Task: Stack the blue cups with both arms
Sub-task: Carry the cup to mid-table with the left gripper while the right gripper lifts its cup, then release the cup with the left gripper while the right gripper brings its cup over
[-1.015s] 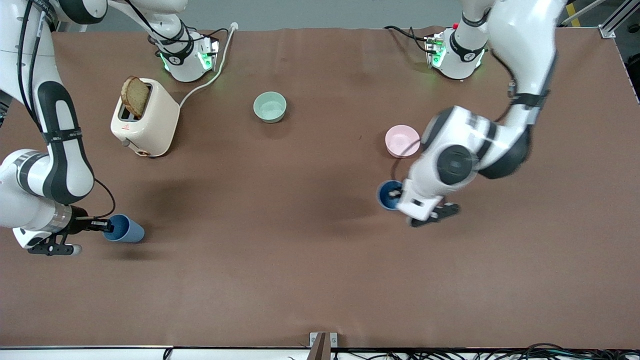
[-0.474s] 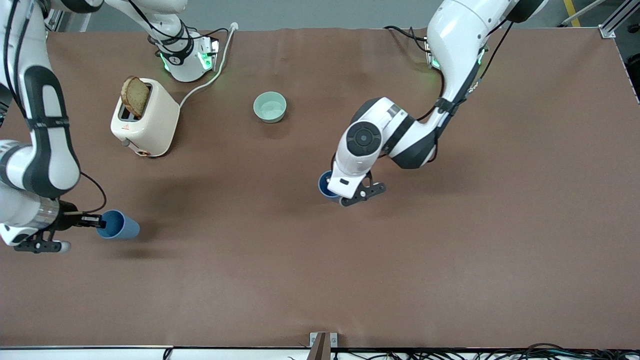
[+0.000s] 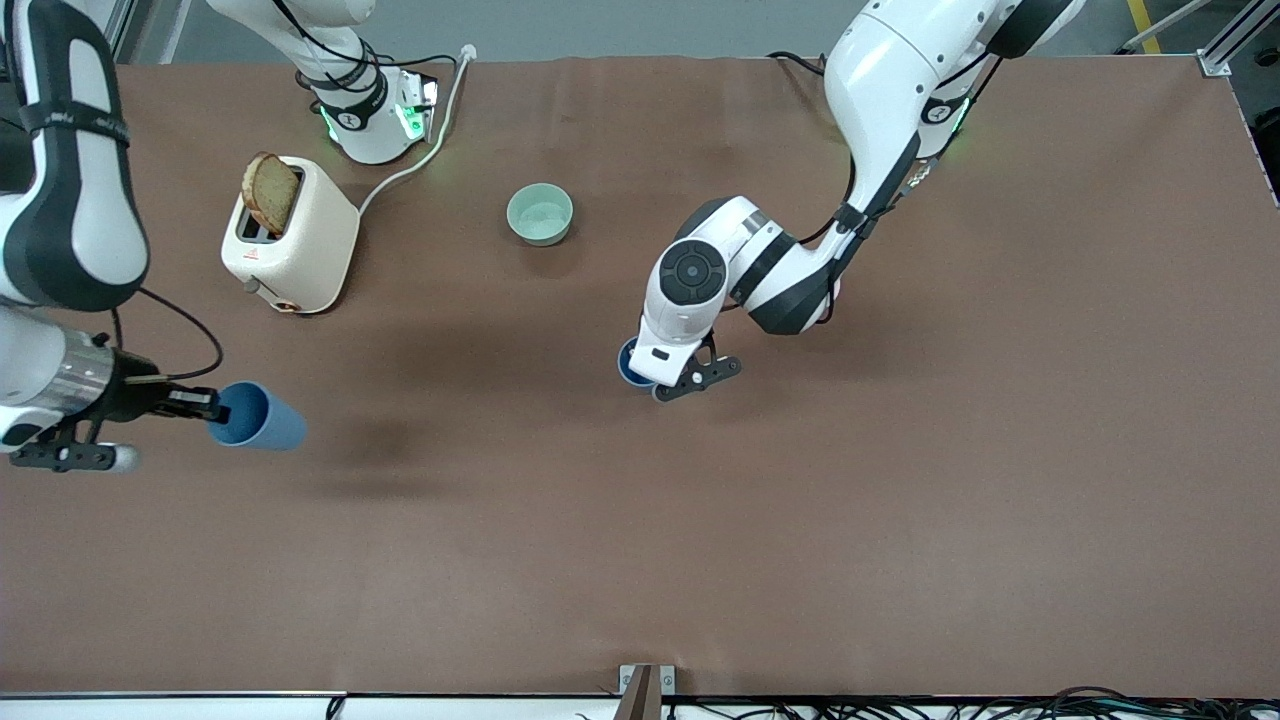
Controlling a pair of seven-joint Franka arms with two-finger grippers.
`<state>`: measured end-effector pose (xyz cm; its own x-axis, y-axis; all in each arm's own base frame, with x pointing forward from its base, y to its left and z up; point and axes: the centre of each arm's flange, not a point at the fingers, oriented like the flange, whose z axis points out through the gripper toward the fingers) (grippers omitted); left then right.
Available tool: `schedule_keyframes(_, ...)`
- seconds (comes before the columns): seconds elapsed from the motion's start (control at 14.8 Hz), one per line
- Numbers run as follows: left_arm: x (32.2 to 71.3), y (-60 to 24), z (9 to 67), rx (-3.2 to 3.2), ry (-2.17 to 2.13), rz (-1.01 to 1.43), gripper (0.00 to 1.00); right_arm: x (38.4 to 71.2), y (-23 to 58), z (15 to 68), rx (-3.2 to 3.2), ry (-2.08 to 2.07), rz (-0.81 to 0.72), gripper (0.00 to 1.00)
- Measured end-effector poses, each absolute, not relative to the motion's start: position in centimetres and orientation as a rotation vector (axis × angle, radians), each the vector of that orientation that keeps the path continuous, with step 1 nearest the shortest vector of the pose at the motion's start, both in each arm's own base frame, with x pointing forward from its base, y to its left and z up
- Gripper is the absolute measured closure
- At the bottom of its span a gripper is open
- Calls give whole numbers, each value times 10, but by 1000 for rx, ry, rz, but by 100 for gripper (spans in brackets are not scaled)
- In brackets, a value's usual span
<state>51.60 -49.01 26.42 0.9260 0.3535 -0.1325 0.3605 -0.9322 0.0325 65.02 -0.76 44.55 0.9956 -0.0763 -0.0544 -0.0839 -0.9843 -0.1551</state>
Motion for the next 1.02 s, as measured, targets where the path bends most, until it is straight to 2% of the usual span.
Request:
schedule_keyframes(0.14, 524, -489, 274, 3013, 558, -164, 55, 645, 35, 456, -2962, 146, 90, 95)
schedule_keyframes(0.27, 543, -481, 308, 2981, 567, -100, 34, 637, 84, 468, -2943, 199, 105, 95)
schedule_keyframes(0.54, 588, -398, 441, 2942, 654, 28, 0, 616, 175, 481, -2911, 197, 132, 95)
schedule_keyframes(0.81, 596, -281, 561, 2997, 669, 177, 0, 589, 249, 485, -2874, 265, 157, 95)
schedule_keyframes(1.02, 582, -201, 627, 3112, 492, 251, 0, 570, 307, 472, -2830, 349, 165, 95)
